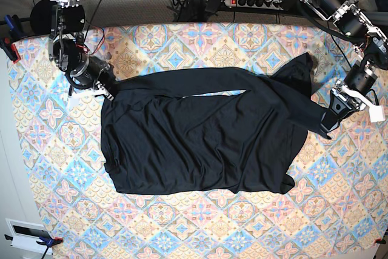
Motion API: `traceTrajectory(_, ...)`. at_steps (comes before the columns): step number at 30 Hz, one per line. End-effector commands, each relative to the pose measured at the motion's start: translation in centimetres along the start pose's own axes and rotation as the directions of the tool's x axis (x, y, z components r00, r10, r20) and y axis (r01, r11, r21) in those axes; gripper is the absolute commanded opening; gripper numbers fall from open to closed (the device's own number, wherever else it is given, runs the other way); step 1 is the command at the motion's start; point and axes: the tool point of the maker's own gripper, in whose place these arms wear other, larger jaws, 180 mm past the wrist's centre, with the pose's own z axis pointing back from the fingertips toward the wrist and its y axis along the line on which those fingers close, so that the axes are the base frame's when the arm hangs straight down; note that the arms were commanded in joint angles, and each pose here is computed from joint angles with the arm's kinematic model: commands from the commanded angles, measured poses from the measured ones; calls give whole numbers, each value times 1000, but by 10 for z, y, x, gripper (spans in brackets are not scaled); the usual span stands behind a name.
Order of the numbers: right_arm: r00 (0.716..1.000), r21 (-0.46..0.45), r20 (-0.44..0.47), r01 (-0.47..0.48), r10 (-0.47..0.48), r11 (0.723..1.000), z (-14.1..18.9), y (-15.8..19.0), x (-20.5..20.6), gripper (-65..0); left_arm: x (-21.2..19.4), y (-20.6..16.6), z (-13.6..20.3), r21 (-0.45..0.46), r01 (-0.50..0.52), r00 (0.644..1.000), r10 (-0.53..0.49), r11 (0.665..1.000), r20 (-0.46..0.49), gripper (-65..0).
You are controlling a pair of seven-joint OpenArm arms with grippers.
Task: Layout the t-shirt on the table in an organized manner, then fold the t-shirt properly
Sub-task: 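Drag the held shirt edge with the left gripper toward the shirt body, then release the right gripper and regrasp the shirt's corner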
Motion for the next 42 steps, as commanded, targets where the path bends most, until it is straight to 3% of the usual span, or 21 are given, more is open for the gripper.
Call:
traceTrajectory(1, 999, 23, 38, -25, 24, 999, 5, 8, 15, -650, 18, -8, 1, -24, 38, 998, -37, 999, 46, -650)
traceTrajectory(19, 999, 23, 37, -22, 22, 999, 4, 8, 15, -641, 7, -5, -2, -8, 38, 999, -38, 999, 2, -650)
traceTrajectory(27, 999, 21, 37, -22, 22, 1000, 5, 7, 13, -492, 6, -4, -2, -3, 42, 999, -42, 999, -7, -650)
traceTrajectory(30, 999, 16, 53, -15, 14, 1000, 7, 4, 18, -467, 6, -4, -2, -1, 43, 999, -43, 999, -10, -650)
traceTrajectory(35, 982, -13, 180, 61, -58, 998, 32, -21, 60, -448, 3, -3, 0, 4, 39, 999, -39, 999, -17, -650)
traceTrajectory(39, 973, -57, 208, 110, -96, 992, 48, -48, 60, -420, 2, -2, 0, 6, 37, 999, -37, 999, -20, -650)
traceTrajectory(42, 975, -60, 202, 108, -94, 992, 52, -49, 51, -372, 1, -2, 1, 7, 36, 999, -36, 999, -21, -650)
